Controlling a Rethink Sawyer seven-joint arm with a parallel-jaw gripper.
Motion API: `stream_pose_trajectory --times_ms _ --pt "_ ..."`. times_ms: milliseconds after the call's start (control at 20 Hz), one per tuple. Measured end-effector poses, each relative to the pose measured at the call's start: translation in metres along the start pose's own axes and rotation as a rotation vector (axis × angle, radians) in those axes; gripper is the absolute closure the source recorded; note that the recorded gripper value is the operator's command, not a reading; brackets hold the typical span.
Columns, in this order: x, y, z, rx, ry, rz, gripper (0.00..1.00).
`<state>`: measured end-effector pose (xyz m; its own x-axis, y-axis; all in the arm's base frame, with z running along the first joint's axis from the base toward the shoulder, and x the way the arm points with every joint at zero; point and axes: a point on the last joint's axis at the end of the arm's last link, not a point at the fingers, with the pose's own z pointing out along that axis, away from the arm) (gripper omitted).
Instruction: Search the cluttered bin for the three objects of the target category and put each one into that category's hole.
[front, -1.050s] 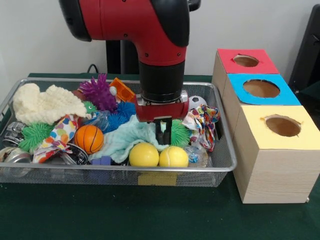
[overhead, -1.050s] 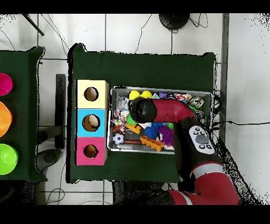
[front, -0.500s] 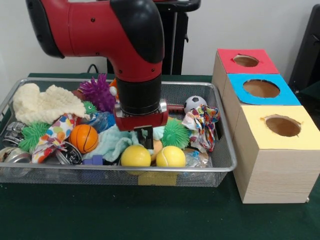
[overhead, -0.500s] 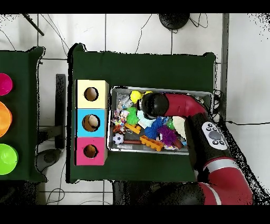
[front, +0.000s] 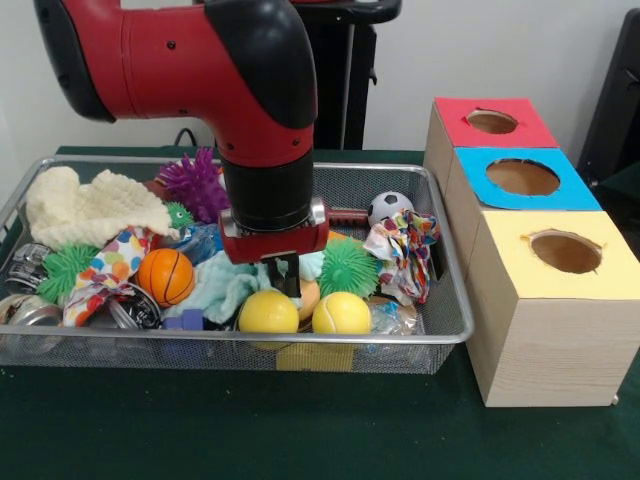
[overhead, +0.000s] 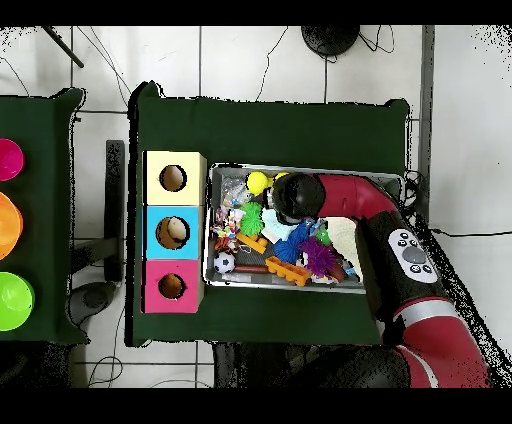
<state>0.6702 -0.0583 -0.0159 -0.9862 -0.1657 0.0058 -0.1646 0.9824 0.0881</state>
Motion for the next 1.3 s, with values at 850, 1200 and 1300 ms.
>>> stream_pose_trajectory --times_ms 850,1200,1300 --pt "0.015 -0.02 -0.026 0.034 0.0 -0.042 1.0" --pt "0.025 0.016 -0.046 0.065 -0.059 -0.12 1.0" --pt "0.03 0.036 -0.049 0.072 -0.075 -0.157 1.0"
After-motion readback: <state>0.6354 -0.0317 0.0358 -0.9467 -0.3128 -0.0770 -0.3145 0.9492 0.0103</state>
